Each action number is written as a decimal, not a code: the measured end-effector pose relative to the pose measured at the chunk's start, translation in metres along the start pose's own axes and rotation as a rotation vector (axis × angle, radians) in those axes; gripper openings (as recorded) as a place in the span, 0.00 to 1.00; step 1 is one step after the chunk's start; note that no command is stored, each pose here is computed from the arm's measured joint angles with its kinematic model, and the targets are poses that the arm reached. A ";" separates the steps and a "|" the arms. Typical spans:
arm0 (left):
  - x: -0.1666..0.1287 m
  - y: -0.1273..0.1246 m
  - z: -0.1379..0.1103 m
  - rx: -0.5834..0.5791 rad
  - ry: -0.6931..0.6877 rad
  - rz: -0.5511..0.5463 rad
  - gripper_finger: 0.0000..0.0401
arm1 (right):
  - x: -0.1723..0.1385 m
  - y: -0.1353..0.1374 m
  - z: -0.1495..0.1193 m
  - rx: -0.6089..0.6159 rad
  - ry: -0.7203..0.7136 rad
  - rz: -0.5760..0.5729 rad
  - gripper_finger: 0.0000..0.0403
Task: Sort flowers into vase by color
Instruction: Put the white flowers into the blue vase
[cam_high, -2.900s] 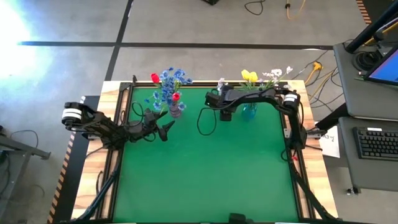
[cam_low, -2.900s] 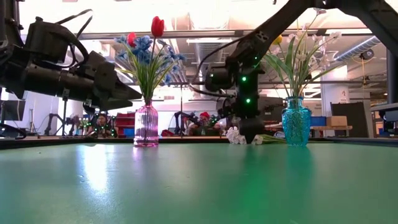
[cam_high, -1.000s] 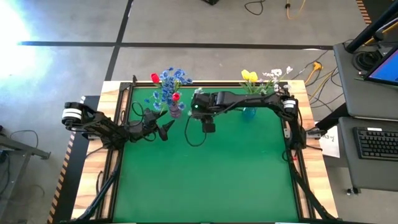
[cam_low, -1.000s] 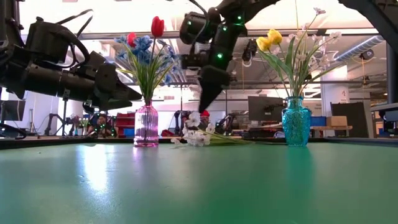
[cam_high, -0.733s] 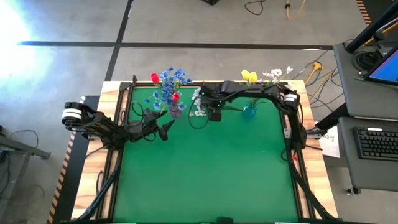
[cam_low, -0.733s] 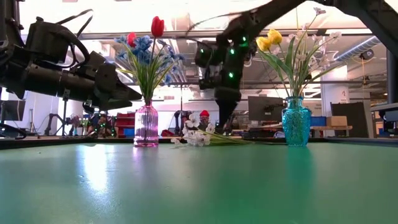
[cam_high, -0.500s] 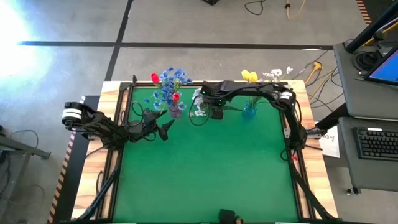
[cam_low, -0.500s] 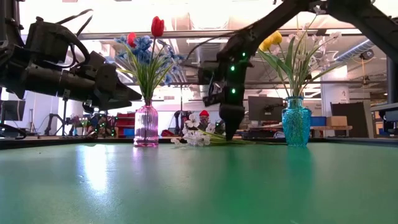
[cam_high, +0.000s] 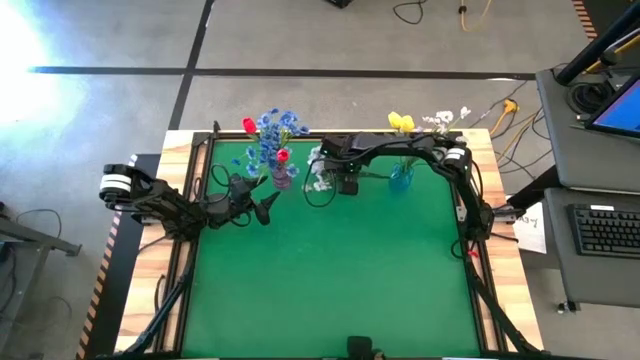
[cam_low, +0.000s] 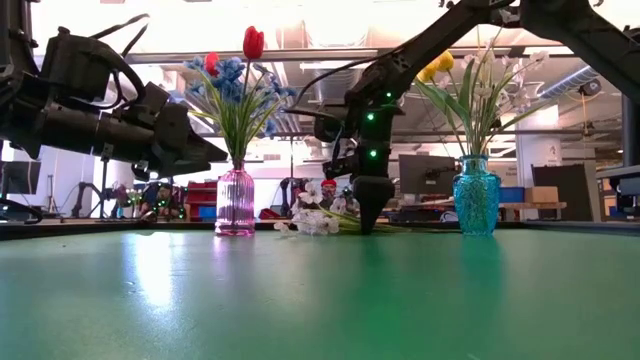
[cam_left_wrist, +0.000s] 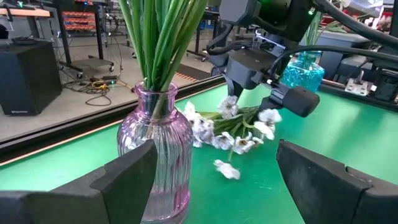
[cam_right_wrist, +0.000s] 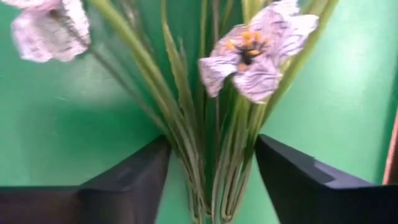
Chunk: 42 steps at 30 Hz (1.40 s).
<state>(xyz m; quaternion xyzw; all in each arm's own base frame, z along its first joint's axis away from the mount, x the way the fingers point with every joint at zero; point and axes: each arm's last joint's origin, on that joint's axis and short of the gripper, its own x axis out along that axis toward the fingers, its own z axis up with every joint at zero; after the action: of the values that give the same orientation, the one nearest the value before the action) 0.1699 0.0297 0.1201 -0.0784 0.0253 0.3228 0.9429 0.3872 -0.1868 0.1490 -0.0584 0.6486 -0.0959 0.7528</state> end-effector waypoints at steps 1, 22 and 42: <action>0.000 0.000 0.000 0.000 -0.001 0.000 0.79 | 0.000 0.000 0.000 -0.002 -0.003 0.010 0.53; 0.000 0.000 0.001 -0.003 -0.013 -0.003 0.79 | -0.025 0.000 0.003 0.026 -0.081 0.013 0.07; 0.000 -0.002 0.003 0.012 -0.018 -0.060 0.79 | -0.118 0.047 0.013 -0.225 -0.400 0.186 0.07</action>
<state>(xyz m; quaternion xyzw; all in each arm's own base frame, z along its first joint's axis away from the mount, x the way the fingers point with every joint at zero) 0.1714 0.0284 0.1235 -0.0703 0.0166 0.2950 0.9528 0.3870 -0.1151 0.2550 -0.0997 0.4959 0.0599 0.8605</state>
